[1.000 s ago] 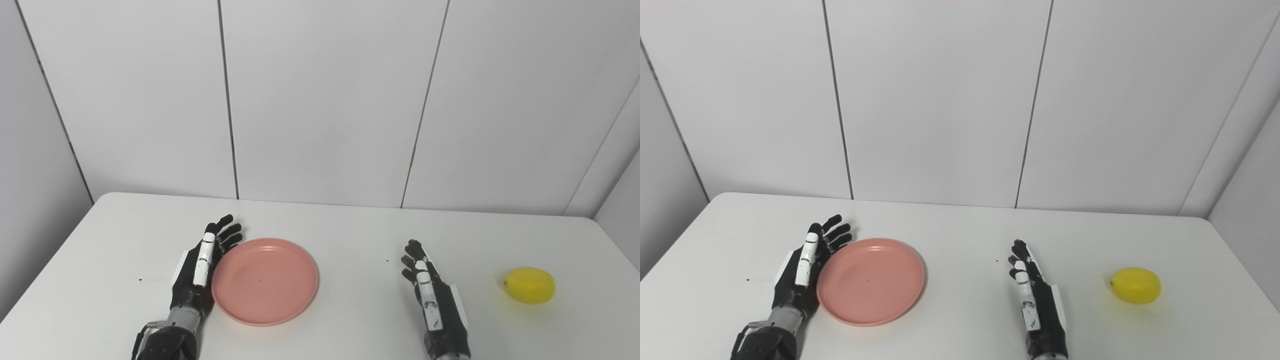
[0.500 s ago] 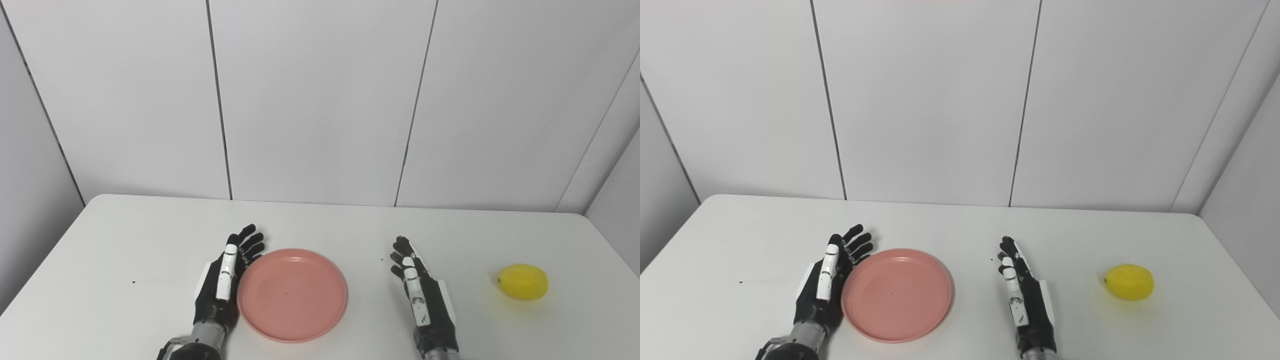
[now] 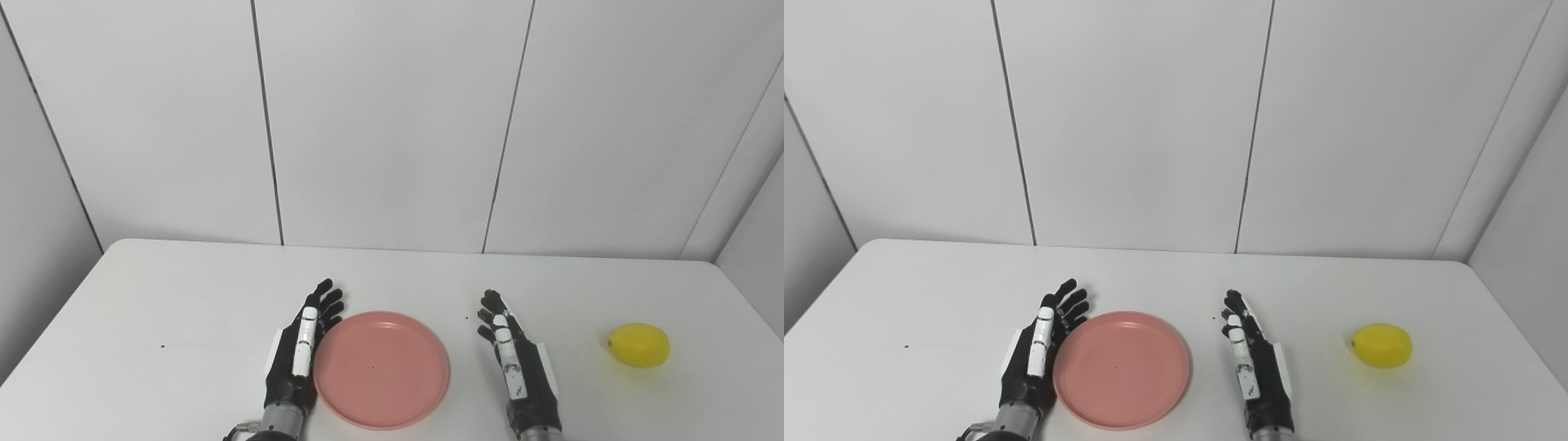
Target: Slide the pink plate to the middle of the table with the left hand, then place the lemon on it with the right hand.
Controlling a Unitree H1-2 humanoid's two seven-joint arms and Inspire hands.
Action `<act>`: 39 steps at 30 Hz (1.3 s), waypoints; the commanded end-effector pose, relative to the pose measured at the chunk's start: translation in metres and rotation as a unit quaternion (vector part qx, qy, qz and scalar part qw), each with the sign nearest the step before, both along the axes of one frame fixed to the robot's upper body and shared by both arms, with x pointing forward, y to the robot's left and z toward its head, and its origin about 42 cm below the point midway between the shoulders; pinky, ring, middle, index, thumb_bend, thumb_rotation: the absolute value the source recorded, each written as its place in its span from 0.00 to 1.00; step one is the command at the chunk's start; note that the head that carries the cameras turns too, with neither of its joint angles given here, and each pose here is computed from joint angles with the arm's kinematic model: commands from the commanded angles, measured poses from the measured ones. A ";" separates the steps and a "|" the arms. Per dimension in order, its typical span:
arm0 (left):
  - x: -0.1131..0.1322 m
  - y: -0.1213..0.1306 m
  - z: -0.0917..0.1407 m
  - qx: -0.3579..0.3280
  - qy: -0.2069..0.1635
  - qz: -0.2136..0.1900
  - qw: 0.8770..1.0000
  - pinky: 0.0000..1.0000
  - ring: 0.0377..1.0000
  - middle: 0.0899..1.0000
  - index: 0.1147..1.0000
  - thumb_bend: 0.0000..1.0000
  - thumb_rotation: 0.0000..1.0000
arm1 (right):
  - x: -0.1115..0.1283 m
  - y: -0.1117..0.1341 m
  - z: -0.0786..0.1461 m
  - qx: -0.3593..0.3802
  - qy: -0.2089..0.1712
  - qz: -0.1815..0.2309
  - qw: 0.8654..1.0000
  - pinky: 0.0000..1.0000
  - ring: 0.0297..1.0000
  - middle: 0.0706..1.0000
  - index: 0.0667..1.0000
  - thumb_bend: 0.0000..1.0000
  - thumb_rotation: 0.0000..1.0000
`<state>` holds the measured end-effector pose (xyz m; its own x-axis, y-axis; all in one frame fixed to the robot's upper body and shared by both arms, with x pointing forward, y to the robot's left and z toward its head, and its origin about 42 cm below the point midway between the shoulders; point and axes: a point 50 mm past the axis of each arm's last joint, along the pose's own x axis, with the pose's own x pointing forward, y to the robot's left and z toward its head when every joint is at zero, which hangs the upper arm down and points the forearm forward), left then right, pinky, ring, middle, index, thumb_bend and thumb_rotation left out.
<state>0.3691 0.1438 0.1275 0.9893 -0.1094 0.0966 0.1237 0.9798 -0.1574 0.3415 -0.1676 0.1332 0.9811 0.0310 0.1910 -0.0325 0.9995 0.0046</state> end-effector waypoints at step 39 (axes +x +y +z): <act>0.000 -0.031 -0.010 0.023 -0.002 -0.047 0.999 0.91 0.90 0.89 0.88 0.53 1.00 | -0.018 -0.088 0.103 -0.168 -0.121 -0.258 0.944 0.81 0.88 0.89 0.89 0.58 0.46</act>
